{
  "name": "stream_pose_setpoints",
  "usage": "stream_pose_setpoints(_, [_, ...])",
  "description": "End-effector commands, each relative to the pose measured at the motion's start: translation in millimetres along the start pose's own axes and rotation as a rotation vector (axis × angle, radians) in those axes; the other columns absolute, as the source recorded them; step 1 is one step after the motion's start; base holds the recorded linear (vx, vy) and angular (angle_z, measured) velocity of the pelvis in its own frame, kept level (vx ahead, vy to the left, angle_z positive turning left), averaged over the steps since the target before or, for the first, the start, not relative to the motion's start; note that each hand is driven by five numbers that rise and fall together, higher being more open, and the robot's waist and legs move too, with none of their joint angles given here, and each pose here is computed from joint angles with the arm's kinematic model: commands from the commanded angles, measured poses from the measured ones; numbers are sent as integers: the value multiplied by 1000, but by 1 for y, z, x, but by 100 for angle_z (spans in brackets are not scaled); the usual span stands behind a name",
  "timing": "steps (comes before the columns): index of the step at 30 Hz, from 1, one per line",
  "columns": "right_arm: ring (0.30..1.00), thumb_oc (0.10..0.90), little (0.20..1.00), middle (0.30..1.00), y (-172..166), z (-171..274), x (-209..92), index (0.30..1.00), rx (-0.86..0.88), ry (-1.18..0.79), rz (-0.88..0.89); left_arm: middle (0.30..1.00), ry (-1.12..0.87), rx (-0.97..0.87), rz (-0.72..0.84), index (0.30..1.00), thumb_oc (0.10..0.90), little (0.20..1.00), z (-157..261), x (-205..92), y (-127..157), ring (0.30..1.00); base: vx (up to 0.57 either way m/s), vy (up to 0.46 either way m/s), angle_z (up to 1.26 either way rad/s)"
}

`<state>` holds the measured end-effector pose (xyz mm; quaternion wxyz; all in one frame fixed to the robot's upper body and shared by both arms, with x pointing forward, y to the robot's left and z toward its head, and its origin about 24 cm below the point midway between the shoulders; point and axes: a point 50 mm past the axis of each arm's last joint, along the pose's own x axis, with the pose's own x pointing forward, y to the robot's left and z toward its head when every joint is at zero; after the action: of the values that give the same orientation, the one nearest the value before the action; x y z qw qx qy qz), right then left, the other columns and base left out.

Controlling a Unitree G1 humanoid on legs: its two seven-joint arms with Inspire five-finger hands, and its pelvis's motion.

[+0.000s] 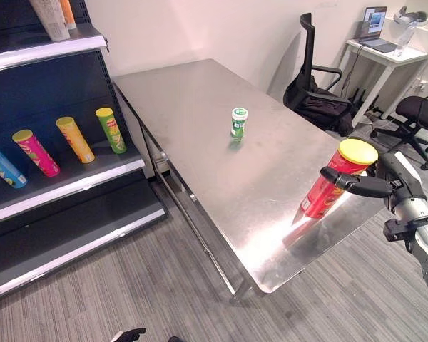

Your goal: Put the goods on the table back onto the shelves and tidy them up.

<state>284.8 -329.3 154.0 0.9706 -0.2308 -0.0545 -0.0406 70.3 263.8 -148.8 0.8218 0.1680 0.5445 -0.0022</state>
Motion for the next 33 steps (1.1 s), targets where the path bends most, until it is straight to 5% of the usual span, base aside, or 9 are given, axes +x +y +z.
stream_pose_setpoints(1, [900,800,900,900,-25,73,22,900,-48,-289,-91,900,-20,85,-3,900,800,900,8,2,7,900,0,0,0])
stream_pose_setpoints(16, [900,800,900,900,-9,74,30,900,-38,-275,8,900,-8,88,-18,900,800,900,4,1,4,900,0,0,0])
stream_pose_setpoints(17, [575,584,575,575,-9,74,31,575,-34,-277,3,900,-8,87,-18,900,800,900,4,1,4,900,0,0,0])
stream_pose_setpoints(19, [300,400,300,300,-10,76,30,300,-23,-290,-23,900,-9,85,-13,900,800,900,4,1,4,900,0,0,0])
stream_pose_setpoints(33, [300,400,300,300,-20,115,17,300,-53,-507,-182,900,-29,74,18,900,800,900,10,2,9,900,0,-14,2])
